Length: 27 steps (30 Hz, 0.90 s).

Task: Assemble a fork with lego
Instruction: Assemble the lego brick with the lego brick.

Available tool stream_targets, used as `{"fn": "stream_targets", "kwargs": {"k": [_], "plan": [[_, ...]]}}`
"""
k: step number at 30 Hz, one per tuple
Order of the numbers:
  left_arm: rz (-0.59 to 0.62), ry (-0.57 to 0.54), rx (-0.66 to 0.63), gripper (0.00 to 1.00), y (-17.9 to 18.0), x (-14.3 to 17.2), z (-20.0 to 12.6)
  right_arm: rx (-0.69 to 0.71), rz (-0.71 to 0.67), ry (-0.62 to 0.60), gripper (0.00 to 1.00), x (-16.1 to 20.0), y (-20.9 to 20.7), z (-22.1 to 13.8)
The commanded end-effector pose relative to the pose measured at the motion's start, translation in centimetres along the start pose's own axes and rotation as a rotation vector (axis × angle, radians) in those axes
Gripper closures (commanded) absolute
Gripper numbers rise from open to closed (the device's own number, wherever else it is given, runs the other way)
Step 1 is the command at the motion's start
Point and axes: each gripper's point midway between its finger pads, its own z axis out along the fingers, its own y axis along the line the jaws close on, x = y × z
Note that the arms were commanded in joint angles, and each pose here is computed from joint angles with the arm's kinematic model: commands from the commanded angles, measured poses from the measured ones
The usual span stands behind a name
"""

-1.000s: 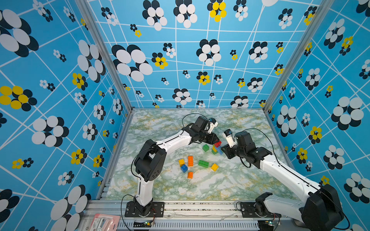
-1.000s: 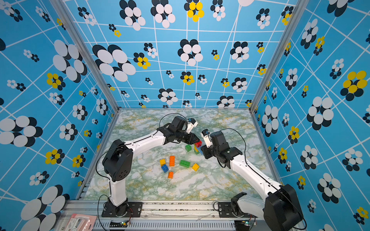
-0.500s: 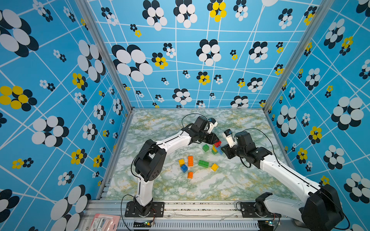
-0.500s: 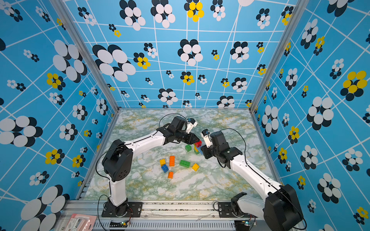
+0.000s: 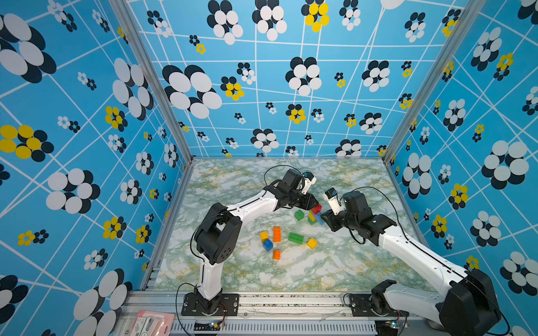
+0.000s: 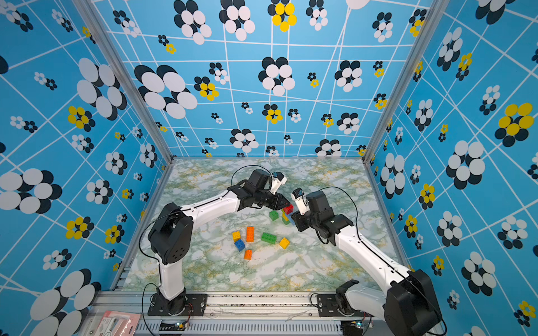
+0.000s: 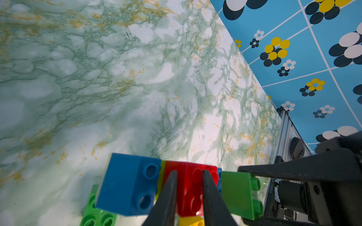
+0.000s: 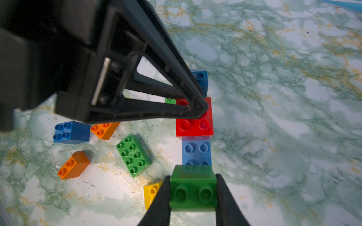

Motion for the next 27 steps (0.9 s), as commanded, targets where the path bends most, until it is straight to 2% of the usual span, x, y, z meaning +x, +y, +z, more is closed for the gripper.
{"fn": "stream_targets", "kwargs": {"k": [1,17,27], "plan": [[-0.113,0.175,-0.121,0.75,4.1,6.1,0.9,-0.010,0.008,0.013,1.00,0.8,0.0,0.6],[-0.112,0.173,-0.121,0.75,4.1,5.9,1.0,-0.013,0.002,-0.017,1.00,1.5,-0.1,1.6],[-0.115,0.172,-0.121,0.76,4.1,5.9,1.0,-0.026,-0.004,0.006,1.00,2.6,0.2,1.9]]}}
